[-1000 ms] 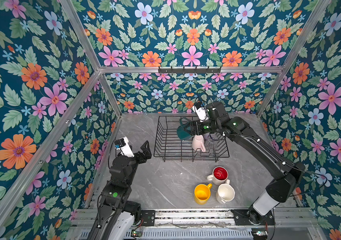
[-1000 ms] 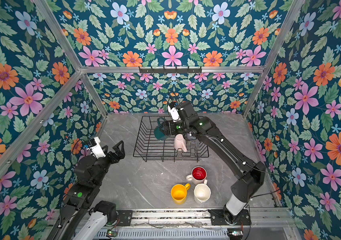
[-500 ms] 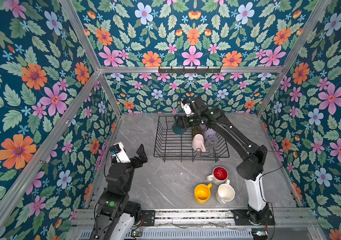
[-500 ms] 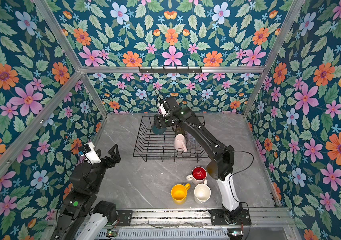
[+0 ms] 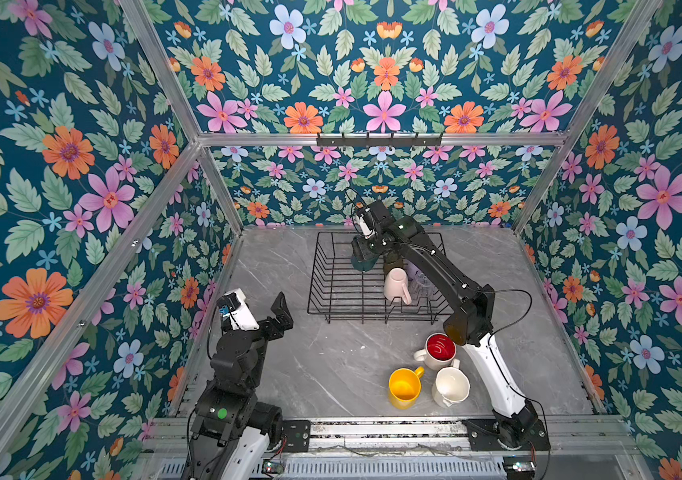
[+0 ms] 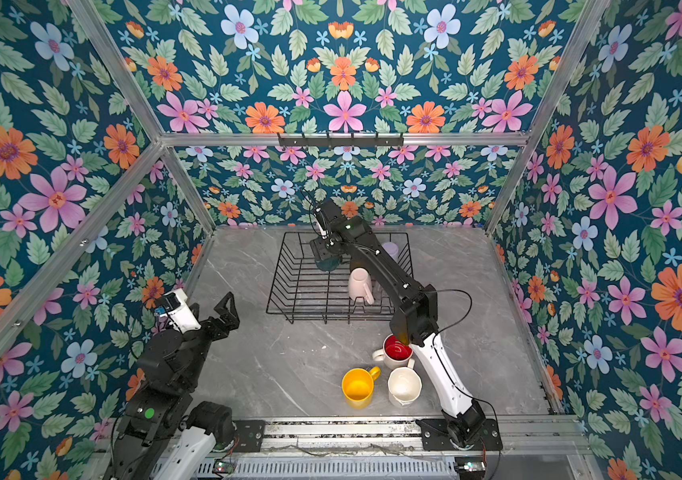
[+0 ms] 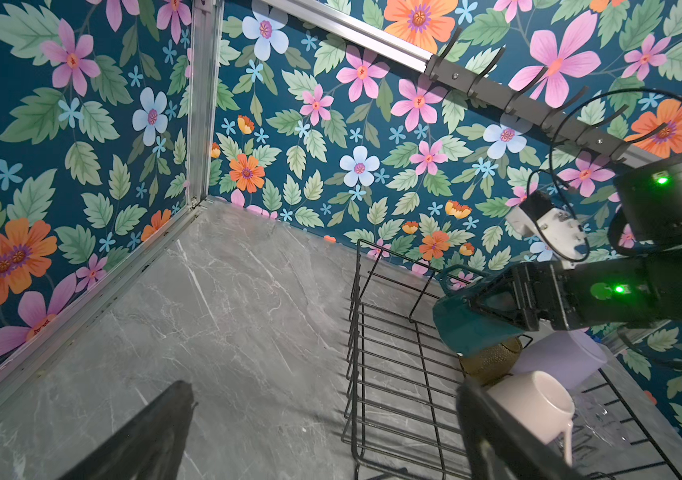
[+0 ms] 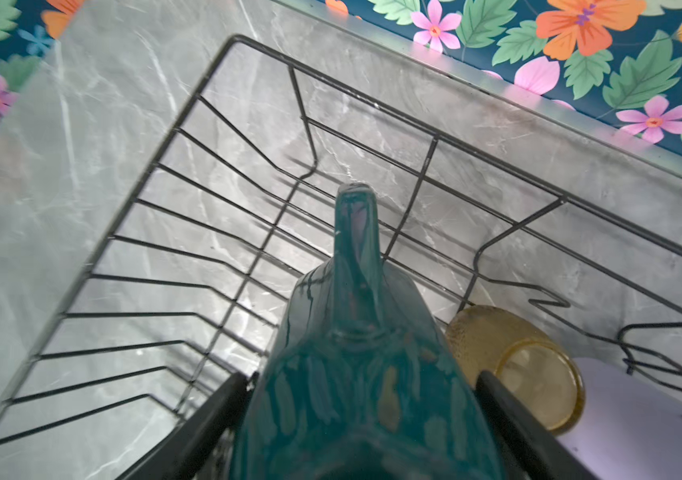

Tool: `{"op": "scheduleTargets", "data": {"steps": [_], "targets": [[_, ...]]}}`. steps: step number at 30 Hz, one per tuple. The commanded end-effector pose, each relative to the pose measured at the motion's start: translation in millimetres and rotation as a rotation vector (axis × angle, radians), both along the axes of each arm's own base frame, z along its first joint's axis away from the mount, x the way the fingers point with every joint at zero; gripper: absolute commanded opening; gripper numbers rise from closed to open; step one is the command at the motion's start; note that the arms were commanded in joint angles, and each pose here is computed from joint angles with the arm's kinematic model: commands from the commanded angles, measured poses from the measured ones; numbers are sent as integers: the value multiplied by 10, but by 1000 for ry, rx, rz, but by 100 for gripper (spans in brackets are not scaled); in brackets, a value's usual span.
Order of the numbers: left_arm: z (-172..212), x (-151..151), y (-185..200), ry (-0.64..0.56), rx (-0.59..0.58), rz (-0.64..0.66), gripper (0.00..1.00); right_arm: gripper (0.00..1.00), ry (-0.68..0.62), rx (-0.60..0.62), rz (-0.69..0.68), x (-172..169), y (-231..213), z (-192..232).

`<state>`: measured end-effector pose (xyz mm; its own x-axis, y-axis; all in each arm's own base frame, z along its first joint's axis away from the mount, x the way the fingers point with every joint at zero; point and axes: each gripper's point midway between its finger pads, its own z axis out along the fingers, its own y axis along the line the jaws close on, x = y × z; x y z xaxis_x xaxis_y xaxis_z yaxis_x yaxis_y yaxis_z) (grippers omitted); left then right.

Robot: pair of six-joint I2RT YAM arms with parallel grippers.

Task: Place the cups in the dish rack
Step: 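Lower the green mug upside down into the rack beside the pink mug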

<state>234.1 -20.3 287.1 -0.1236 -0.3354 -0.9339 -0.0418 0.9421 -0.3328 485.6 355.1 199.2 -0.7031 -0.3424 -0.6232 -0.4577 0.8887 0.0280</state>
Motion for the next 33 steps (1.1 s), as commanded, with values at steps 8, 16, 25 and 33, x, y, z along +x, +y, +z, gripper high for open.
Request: {"op": "scheduleTargets", "data": {"steps": [8, 16, 25, 33], "targets": [[25, -3, 11, -6, 17, 3, 100, 0, -97, 12, 5, 345, 118, -129], [12, 0, 6, -2, 17, 1, 100, 0, -104, -28, 11, 443, 135, -362], [-1, 16, -10, 4, 18, -5, 100, 0, -80, -65, 28, 450, 129, -582], [5, 9, -7, 4, 18, -5, 100, 3, -58, -60, 30, 423, 138, -635]]}}
